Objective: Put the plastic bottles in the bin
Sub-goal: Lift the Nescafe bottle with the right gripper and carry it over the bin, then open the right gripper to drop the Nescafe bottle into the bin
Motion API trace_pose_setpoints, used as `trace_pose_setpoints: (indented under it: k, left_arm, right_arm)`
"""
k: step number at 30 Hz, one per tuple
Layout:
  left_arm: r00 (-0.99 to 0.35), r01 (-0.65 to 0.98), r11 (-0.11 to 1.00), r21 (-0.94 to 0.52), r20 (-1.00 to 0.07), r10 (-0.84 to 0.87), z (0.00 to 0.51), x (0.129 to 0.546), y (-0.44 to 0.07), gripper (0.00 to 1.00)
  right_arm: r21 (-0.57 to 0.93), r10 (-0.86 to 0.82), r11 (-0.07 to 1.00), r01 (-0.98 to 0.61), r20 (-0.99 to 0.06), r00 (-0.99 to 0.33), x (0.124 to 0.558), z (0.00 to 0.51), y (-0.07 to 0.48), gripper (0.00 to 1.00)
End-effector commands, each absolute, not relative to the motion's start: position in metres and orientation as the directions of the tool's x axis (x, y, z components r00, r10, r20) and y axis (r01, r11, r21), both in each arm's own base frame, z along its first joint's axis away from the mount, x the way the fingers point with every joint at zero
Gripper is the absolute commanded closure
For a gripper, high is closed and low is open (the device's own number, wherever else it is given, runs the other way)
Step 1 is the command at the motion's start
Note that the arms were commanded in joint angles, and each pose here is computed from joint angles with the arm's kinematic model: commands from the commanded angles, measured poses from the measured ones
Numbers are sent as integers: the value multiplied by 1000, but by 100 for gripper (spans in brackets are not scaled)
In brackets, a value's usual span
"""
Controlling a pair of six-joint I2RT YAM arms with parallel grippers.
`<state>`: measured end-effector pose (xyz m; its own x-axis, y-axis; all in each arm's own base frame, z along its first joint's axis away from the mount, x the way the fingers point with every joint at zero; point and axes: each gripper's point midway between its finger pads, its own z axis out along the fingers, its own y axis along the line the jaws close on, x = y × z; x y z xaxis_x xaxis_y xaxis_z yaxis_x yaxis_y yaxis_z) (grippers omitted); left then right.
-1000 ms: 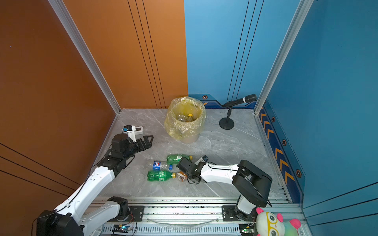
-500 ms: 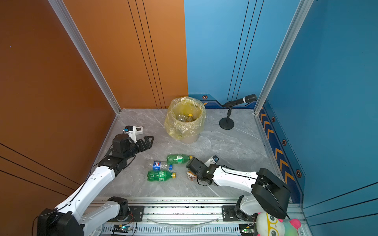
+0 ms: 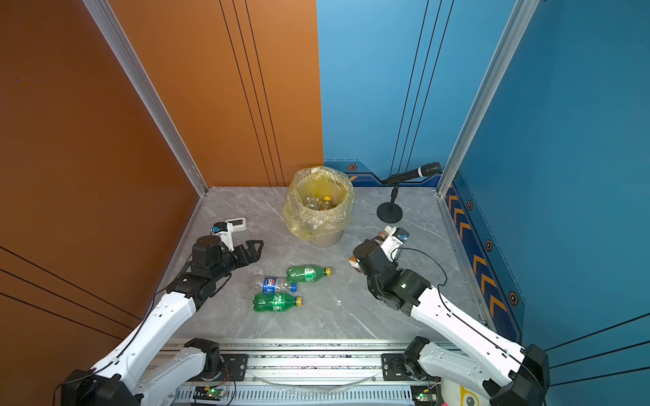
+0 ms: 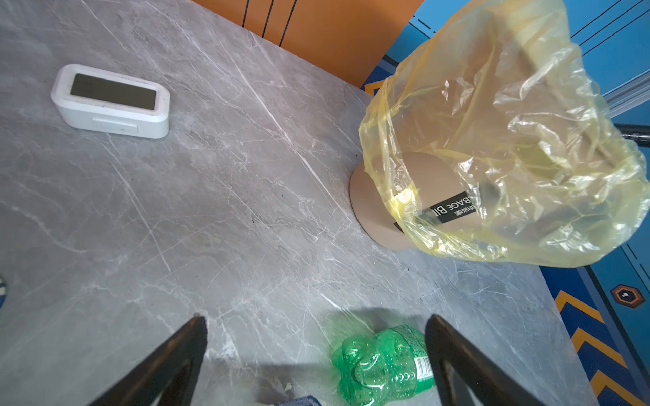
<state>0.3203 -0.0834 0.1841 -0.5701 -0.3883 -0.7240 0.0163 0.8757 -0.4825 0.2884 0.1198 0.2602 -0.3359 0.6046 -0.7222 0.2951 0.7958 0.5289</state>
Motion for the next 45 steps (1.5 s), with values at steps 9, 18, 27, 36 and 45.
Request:
trace_pose_setpoints:
  k: [9,18,27,36,45]
  left_arm:
    - [-566,-23,885,-465,-724,-395,179,311,-72,2]
    - [-559,-39,888,-457,-727,-399,179,308,-67,2]
    - [-559,-35,887,-461,-727,-400,183,308,-67,2]
    - [-554,-39,888,-458,-730,-400,184,308,-64,2]
    - [-552,-23,885,-466,-732,-400,189,308,-67,2]
  right_arm:
    - [430,428,902,40,-879,-211,366,390,151,48]
    - [443,414,894,-61,-872,-260,441,396,217,48]
    - [465,423,883,-71,-851,-313,482,368,261,48]
    - [466,426,884,-47,-841,-333,492,346,269,48]
    - [458,417,888,-40,-840,-348,483,348,257,3]
